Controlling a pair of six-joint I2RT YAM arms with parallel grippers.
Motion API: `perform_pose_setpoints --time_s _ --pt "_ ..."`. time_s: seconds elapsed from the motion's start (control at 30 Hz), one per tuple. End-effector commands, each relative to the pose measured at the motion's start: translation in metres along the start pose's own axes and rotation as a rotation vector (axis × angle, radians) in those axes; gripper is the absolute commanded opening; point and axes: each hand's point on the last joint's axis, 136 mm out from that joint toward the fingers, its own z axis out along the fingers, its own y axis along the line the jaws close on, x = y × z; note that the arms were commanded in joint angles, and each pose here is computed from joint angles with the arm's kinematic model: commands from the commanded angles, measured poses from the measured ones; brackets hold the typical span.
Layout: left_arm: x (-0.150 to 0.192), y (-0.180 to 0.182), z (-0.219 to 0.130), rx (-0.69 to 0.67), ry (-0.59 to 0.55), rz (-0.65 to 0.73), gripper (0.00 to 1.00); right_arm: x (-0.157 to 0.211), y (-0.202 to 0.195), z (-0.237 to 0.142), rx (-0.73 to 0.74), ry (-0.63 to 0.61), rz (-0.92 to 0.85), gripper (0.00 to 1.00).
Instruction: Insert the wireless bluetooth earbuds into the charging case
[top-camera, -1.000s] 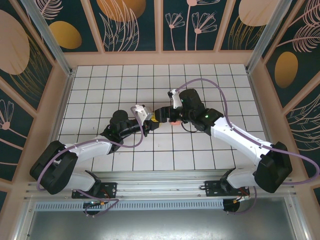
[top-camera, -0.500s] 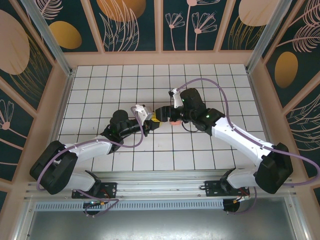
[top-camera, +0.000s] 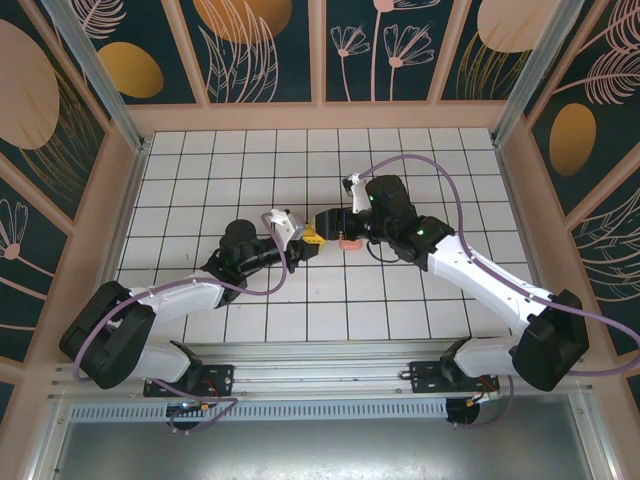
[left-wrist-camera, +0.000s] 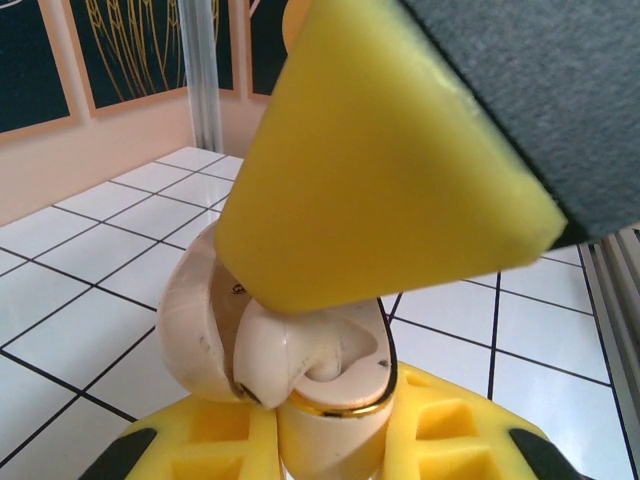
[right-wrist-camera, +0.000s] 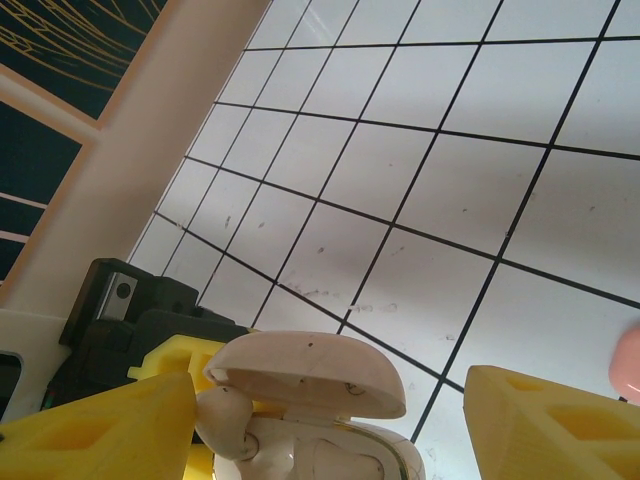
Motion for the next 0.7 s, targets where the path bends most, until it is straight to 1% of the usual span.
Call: perform_pose_setpoints --time_s 0.0,0.13,0.2,0.33,0.43,0.53,0.67 --pt "-0.025 -0.006 -0.001 0.023 -0.068 0.06 0.11 -0.002 -0.006 -0.003 0.026 -0.005 0.012 0.7" --pt "-0.026 -0.006 -0.002 0.023 -0.069 0.062 0.11 0.001 -0.013 -0.001 0.065 0.012 0.022 0.67" --pt "-0.025 -0.005 -0.001 0.018 -0.067 0.062 0.11 0.0 -0.011 -0.001 0.059 0.014 0.021 0.67" --pt "-0.022 0.0 0.0 -0.004 -0.05 0.06 0.11 -0.008 -0.002 -0.01 0.032 -0.014 0.006 0.68" --pt "-0.02 0.003 0.0 -0.02 -0.041 0.062 0.11 -0.017 0.006 -0.021 0.018 -0.047 -0.008 0.67" --pt "-0.019 0.004 0.0 -0.026 -0.037 0.063 0.11 -0.024 0.013 -0.032 0.004 -0.076 -0.014 0.64" --pt "-0.019 0.003 0.001 -0.021 -0.037 0.061 0.11 -0.025 0.026 -0.038 -0.053 -0.085 -0.032 0.57"
